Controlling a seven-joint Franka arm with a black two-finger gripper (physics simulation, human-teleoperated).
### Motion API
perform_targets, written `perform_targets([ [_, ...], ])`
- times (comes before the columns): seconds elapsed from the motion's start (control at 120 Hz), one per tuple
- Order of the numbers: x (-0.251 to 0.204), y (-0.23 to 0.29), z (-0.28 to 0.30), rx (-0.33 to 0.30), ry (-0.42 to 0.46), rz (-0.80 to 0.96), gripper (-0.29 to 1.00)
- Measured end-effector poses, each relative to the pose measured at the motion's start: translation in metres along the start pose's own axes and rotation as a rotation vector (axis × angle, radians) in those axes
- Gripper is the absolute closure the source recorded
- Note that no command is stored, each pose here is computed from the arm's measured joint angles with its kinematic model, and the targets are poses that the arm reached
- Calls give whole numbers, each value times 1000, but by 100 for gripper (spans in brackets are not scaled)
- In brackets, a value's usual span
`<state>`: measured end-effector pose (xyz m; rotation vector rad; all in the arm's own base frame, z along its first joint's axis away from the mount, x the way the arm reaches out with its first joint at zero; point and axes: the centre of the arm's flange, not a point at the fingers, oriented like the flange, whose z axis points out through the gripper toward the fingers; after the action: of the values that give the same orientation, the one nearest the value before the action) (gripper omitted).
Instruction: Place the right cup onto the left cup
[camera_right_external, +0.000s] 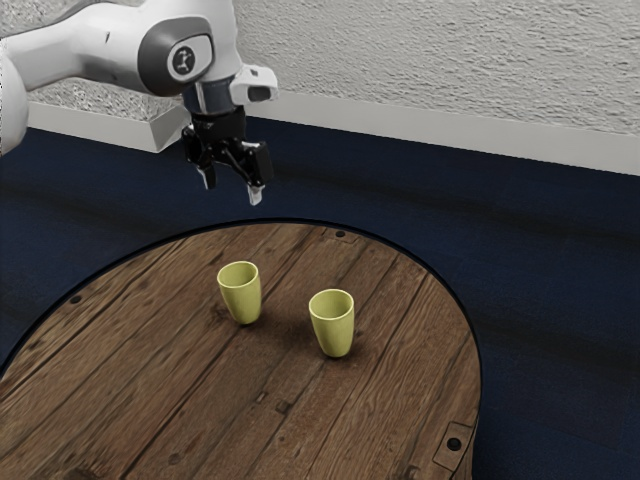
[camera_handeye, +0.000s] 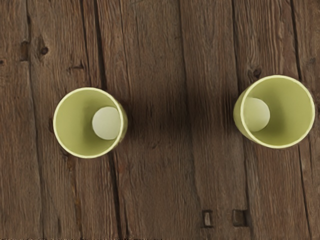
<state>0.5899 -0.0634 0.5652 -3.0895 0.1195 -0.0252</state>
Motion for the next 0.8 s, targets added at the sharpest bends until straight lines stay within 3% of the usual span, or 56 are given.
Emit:
perform_targets([
  [0.275,57,91,74,48,-71,85,0],
  [0.475,54,159,145,-14,-92,172,0],
  [0.8,48,185,215,-48,-72,157,0],
])
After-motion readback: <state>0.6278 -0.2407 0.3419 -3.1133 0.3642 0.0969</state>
